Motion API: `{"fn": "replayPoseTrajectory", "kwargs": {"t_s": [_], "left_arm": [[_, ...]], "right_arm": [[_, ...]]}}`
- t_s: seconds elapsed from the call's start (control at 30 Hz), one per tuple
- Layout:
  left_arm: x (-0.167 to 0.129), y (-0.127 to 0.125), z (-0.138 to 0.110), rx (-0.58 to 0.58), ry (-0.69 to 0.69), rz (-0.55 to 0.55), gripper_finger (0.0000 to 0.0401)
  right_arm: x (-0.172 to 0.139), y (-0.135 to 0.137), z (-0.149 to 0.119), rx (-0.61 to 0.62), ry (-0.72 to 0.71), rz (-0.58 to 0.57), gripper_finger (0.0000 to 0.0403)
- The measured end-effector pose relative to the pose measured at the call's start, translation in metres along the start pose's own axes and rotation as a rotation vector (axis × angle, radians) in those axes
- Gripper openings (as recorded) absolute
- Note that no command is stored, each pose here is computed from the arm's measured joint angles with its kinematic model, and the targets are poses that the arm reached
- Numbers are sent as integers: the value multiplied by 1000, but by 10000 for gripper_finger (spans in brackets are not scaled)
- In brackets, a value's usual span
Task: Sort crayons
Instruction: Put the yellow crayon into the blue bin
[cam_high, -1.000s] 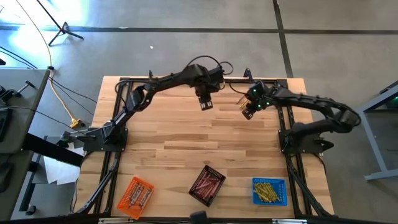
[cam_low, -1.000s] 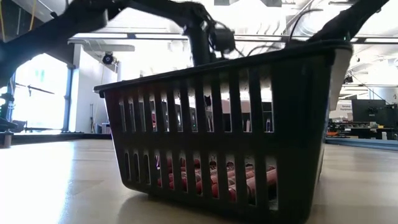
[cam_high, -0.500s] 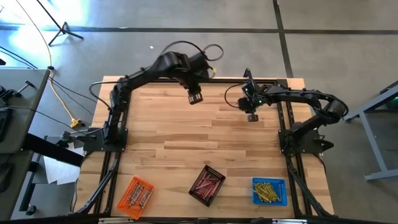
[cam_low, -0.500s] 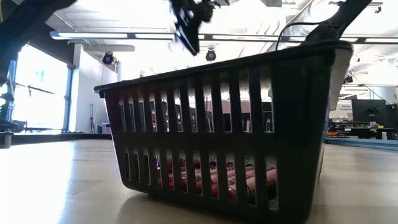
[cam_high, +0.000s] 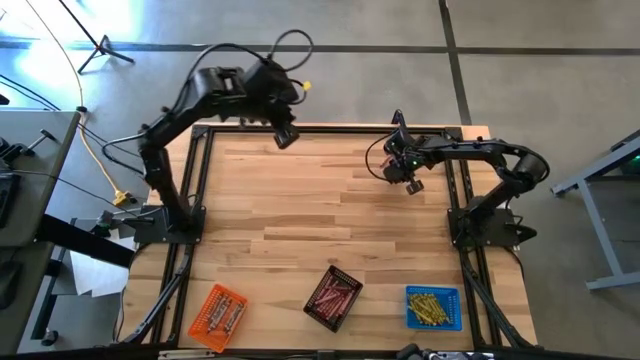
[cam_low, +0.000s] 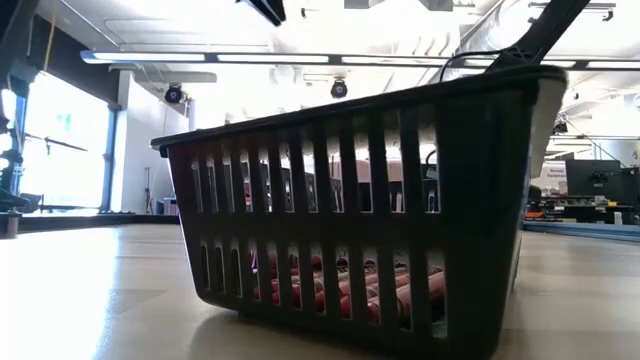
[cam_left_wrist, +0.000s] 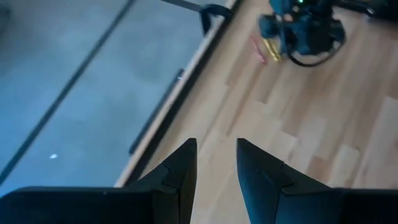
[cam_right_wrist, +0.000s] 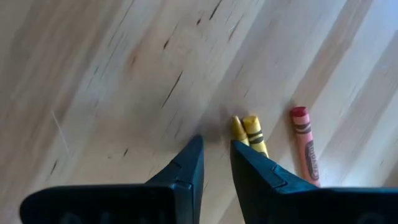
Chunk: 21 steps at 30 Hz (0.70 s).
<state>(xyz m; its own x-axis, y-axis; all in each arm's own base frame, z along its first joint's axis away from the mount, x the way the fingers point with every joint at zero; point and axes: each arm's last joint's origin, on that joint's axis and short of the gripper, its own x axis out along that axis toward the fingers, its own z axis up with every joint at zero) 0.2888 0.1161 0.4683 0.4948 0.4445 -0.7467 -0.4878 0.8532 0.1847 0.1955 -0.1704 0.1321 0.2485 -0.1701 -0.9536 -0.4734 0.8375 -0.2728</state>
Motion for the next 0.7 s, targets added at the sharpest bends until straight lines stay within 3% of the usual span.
{"fn": "replayPoseTrajectory", "kwargs": {"t_s": [0.17,0.47,0.7], "left_arm": [[-13,4,-3,-13,-29,32,101],[-9,3,-2,15,-19,32,101],[-10,3,-2,-18,-21,32,101]], "right_arm": [[-3,0,0,30,1,-16,67],[-10,-6,0,84,-22,-92,67],[-5,-6,-3,88,-15,-73,67]]}}
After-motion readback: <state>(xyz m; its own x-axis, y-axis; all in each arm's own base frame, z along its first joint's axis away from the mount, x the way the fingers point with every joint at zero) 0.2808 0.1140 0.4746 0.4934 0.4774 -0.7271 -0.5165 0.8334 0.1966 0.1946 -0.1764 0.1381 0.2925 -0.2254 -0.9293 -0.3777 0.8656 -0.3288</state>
